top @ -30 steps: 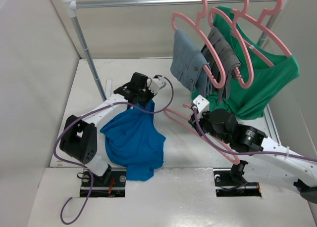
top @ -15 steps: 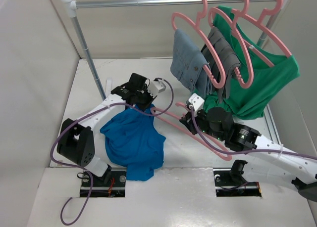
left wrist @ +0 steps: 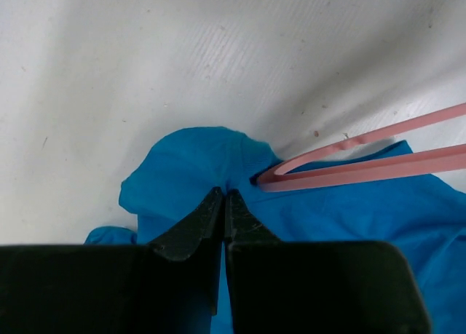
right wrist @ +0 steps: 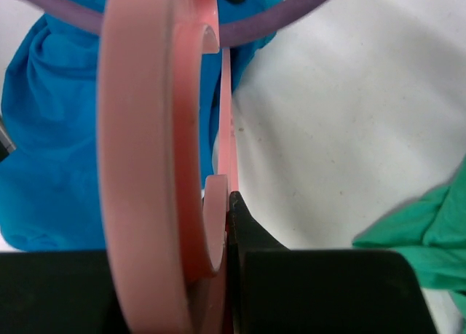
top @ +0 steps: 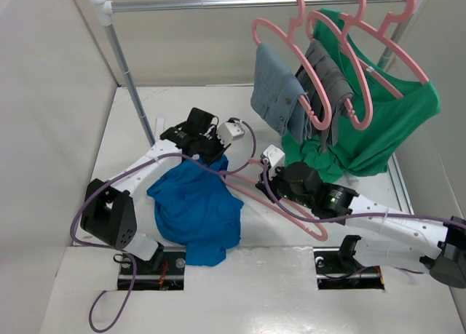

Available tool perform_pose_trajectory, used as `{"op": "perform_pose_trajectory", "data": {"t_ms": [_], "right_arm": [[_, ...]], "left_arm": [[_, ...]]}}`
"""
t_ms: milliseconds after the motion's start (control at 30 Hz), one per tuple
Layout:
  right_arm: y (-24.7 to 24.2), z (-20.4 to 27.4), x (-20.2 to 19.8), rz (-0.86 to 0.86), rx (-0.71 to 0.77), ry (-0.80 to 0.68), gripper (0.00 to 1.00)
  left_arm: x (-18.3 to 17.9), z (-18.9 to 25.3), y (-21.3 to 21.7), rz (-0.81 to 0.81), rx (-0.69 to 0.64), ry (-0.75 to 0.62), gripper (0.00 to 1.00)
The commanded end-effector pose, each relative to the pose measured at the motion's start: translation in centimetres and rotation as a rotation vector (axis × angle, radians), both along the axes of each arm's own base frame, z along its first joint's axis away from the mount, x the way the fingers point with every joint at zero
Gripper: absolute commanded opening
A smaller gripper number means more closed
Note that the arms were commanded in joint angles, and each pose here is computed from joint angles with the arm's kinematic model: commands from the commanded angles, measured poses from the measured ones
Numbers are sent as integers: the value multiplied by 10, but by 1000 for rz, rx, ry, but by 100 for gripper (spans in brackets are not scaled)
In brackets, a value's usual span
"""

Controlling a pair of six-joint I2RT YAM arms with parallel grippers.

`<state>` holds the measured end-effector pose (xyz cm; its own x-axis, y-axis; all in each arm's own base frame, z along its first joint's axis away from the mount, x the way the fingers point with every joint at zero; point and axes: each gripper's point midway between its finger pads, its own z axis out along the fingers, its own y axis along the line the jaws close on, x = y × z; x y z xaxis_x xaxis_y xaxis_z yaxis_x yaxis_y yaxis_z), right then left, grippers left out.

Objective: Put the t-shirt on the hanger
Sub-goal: Place tshirt on hanger

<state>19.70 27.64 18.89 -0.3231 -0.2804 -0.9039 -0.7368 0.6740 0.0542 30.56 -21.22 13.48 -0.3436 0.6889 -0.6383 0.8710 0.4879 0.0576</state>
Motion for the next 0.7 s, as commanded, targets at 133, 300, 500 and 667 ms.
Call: {"op": "perform_pose_trajectory", "data": {"t_ms": [133,300,500,667], "right_arm": [[29,20,22,-18,108,-63,0],[18,28,31,-92,163,-77,0],[12,33,33,-113,256,-78,0],[12,35,27,-103,340,-83,0]], "left_arm": [[-15,25,-11,-83,-67,-12,0],[-29,31,-9,-107,-76,10,0],[-39,50,-20,-162,-138,8,0],[-50,90,-41,-237,-223,-27,0]]}}
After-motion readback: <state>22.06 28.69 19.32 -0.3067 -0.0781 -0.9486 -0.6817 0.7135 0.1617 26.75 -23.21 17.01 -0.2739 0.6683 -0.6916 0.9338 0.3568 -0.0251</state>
